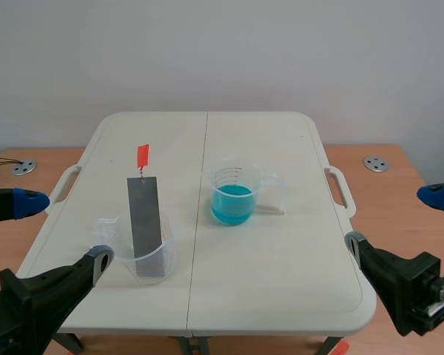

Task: Hold the metal plate by the orange handle, dip it into the blue solution, take it out and point at it, then put the plate back in the beaker on the left.
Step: 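Lift the metal plate out of the left beaker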

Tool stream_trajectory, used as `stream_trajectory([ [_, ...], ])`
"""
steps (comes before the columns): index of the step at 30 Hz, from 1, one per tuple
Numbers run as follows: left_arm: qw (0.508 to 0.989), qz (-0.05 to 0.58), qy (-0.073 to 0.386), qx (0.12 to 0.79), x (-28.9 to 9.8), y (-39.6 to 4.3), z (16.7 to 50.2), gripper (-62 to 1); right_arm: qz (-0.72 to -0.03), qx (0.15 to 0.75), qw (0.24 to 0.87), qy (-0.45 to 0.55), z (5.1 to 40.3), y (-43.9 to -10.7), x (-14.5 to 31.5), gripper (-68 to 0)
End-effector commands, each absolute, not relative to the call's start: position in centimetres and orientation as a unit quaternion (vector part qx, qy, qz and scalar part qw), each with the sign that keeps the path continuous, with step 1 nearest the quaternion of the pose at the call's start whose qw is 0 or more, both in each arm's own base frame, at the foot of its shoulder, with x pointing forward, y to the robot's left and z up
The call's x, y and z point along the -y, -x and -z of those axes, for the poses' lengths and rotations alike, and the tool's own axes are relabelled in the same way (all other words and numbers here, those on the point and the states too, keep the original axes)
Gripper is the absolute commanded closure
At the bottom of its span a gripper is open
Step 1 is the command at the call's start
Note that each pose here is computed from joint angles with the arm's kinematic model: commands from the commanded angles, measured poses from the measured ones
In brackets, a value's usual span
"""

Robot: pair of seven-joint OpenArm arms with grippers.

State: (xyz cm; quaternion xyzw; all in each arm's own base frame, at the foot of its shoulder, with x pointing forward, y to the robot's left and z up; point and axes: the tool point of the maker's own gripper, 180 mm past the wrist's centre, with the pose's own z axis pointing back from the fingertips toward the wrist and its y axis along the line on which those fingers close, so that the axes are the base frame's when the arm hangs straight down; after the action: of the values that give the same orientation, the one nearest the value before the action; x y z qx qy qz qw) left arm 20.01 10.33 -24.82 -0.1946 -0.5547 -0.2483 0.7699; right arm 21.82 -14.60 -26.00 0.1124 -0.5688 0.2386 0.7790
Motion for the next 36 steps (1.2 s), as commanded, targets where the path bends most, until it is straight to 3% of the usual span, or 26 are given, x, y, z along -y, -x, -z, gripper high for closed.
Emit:
stream_trajectory([
  [1,0.767,0.25,0.198,0.556,-9.9,-20.0,24.3,-62.3,-0.248,0.602,0.753,-0.099,23.8,-23.8,14.5,-66.3],
  [28,0.77,0.246,0.188,0.558,-10.3,-20.3,24.4,-62.3,-0.288,0.618,0.717,-0.148,22.0,-28.3,8.6,-66.3],
  [29,0.771,0.25,0.181,0.558,-10.3,-20.3,24.5,-60.1,-0.288,0.617,0.716,-0.152,22.1,-28.4,8.4,-66.3],
  [30,0.771,0.256,0.176,0.557,-10.4,-20.3,24.6,-49.2,-0.289,0.616,0.716,-0.156,22.2,-28.6,8.2,-66.3],
  [33,0.775,0.268,0.163,0.548,-10.6,-20.2,25.1,-3.9,-0.286,0.614,0.715,-0.171,22.5,-29.1,7.5,-66.3],
  [34,0.777,0.274,0.158,0.545,-10.6,-20.1,25.3,-0.9,-0.284,0.614,0.715,-0.177,22.6,-29.3,7.3,-66.3],
  [36,0.78,0.272,0.152,0.543,-10.8,-20.2,25.5,-4.6,-0.282,0.615,0.713,-0.185,22.5,-29.6,6.9,-66.3],
])
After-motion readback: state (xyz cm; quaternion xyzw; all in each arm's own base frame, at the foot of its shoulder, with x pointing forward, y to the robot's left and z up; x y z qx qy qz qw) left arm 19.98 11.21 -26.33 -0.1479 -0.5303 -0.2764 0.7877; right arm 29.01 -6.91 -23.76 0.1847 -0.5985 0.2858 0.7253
